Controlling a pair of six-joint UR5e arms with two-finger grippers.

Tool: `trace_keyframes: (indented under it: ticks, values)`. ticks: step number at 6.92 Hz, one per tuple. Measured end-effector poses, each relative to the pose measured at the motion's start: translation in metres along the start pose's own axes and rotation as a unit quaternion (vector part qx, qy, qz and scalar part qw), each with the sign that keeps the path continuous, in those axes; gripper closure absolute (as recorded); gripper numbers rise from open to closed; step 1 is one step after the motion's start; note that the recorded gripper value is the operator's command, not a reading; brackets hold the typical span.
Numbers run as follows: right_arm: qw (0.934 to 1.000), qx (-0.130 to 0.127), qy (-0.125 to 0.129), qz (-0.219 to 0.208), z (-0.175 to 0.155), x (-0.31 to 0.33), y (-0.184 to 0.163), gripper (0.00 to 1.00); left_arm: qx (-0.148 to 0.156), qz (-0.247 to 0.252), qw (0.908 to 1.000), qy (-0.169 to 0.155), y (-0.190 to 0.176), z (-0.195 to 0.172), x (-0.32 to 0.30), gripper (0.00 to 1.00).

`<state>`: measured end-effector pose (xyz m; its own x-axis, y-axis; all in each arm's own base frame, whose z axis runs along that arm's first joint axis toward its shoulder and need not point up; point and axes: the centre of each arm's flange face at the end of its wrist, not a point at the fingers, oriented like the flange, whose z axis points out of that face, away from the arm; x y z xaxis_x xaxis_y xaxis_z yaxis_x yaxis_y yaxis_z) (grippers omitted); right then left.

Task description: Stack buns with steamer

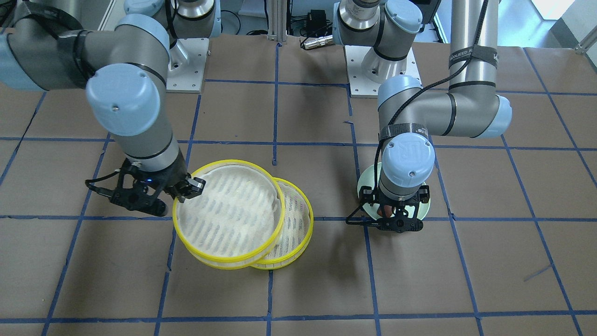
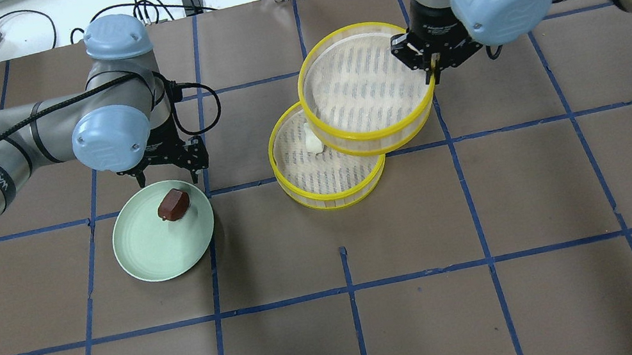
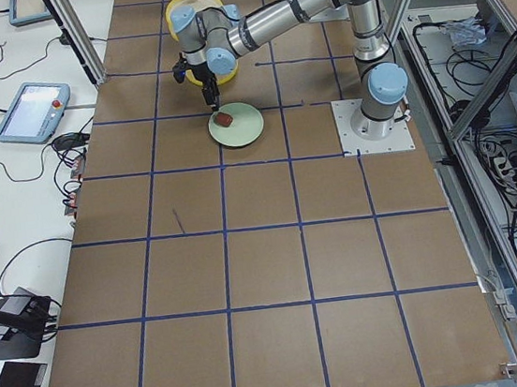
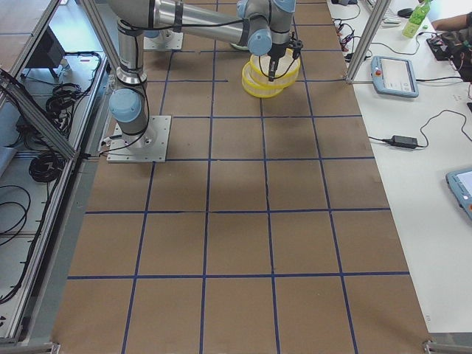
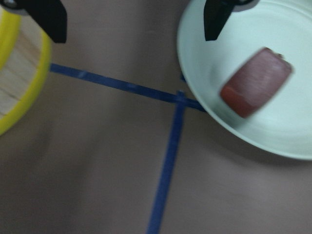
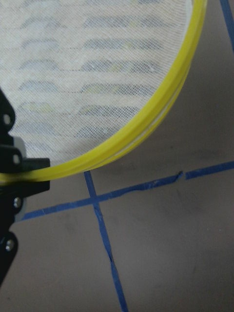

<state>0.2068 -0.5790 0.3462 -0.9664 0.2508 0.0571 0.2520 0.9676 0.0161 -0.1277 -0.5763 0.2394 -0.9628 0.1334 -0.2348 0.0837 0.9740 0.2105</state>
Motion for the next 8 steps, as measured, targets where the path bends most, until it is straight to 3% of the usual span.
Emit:
trace_keyframes:
  ticks: [2, 3, 5, 6, 7, 8]
  values:
    - [1.0000, -0.004, 0.002, -0.001, 0.025, -0.042, 0.017, 0.91, -0.024, 0.034, 0.9991, -0.011, 0.005, 0.026, 0.004, 0.00]
    - [0.9999, -0.007, 0.003, -0.009, 0.035, -0.053, 0.024, 0.91, -0.036, 0.039, 0.9985, -0.010, 0.010, 0.041, 0.008, 0.14]
    - [0.9998, -0.009, 0.005, -0.016, 0.042, -0.058, 0.028, 0.90, -0.027, 0.036, 0.9989, -0.009, 0.011, 0.051, 0.011, 0.57]
    - [0.9998, -0.010, 0.006, -0.017, 0.046, -0.058, 0.028, 0.89, -0.024, 0.035, 0.9991, -0.009, 0.011, 0.052, 0.011, 0.70]
    - [0.9998, -0.011, 0.007, -0.017, 0.050, -0.058, 0.029, 0.86, -0.023, 0.034, 0.9991, -0.009, 0.011, 0.052, 0.011, 0.76]
    - [0.9998, -0.012, 0.007, -0.017, 0.053, -0.058, 0.031, 0.76, -0.022, 0.032, 0.9992, -0.009, 0.012, 0.051, 0.011, 0.76]
